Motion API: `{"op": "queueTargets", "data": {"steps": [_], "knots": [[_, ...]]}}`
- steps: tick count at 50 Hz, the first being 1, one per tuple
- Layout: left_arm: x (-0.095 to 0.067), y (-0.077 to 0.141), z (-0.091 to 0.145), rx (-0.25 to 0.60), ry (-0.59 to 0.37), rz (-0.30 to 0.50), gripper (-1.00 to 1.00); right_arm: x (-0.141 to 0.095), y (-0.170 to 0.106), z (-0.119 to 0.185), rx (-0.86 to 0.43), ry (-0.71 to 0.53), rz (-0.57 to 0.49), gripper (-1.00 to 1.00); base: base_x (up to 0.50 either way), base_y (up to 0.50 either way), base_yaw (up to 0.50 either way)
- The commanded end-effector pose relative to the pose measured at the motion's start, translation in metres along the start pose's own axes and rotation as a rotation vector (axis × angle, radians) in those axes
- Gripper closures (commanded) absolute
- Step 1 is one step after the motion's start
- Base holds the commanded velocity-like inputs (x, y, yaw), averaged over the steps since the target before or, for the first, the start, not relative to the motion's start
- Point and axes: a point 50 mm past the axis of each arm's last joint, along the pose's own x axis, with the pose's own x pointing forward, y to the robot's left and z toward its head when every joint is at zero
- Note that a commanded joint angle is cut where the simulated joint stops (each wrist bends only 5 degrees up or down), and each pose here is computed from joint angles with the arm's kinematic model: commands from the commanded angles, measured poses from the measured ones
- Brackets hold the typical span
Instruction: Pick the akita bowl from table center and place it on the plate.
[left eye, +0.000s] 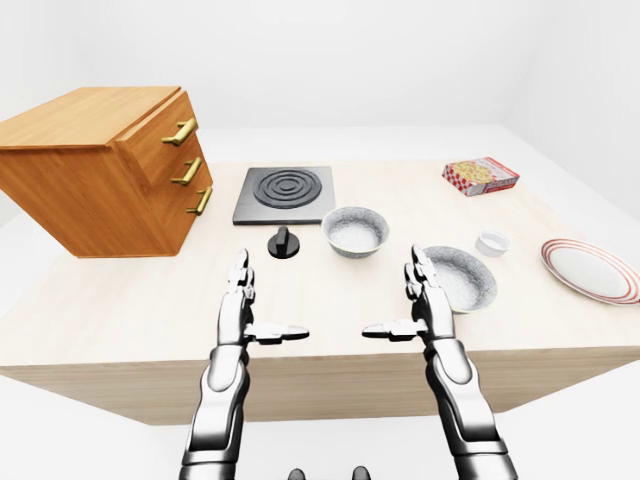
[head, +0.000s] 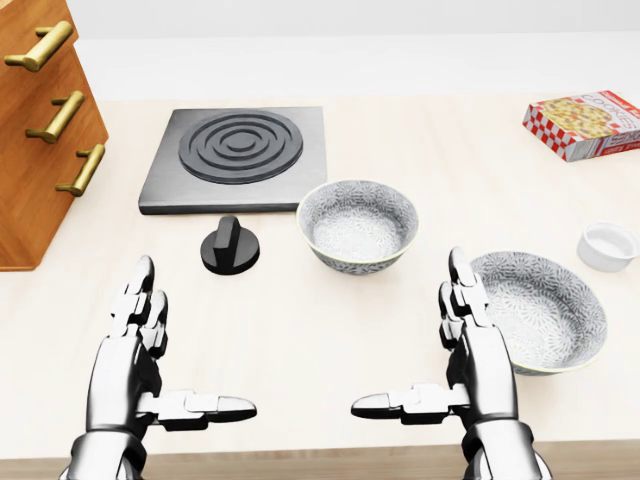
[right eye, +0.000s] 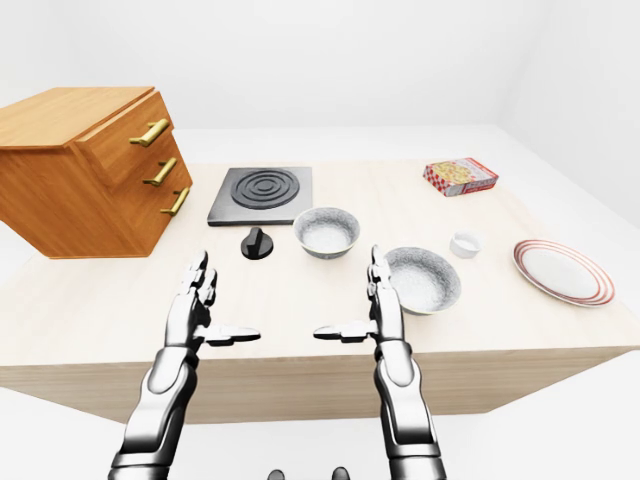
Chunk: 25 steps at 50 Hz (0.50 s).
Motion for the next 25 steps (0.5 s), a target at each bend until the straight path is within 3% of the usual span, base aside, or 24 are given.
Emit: {"op": "queueTargets", "data": {"steps": [1, 9, 12, 17, 25], "knots": [[0.005, 0.008, -0.004, -0.035, 0.033, -0.002, -1.0, 0.002, -0.006, 0.005, -0.005, -0.005, 0.009, -1.0, 0.0, 0.0, 0.0], [0.013, 0.009, -0.001, -0.002, 0.029, 0.009, -1.0, 0.006, -0.004, 0.023, -0.025, -0.043, 0.032, -1.0, 0.0, 0.0, 0.0], [0.024, 0.009, 0.013, 0.02, 0.007, 0.007, -1.0, 0.012, -0.005, 0.04, -0.035, -0.114, 0.036, -1.0, 0.0, 0.0, 0.0], [0.045, 0.009, 0.051, 0.032, -0.123, 0.007, -1.0, 0.025, -0.009, 0.069, -0.039, -0.223, 0.009, -1.0, 0.0, 0.0, 0.0], [0.051, 0.006, 0.077, 0.037, -0.216, 0.005, -1.0, 0.027, -0.006, 0.097, -0.058, -0.334, 0.034, -1.0, 0.0, 0.0, 0.0]]}}
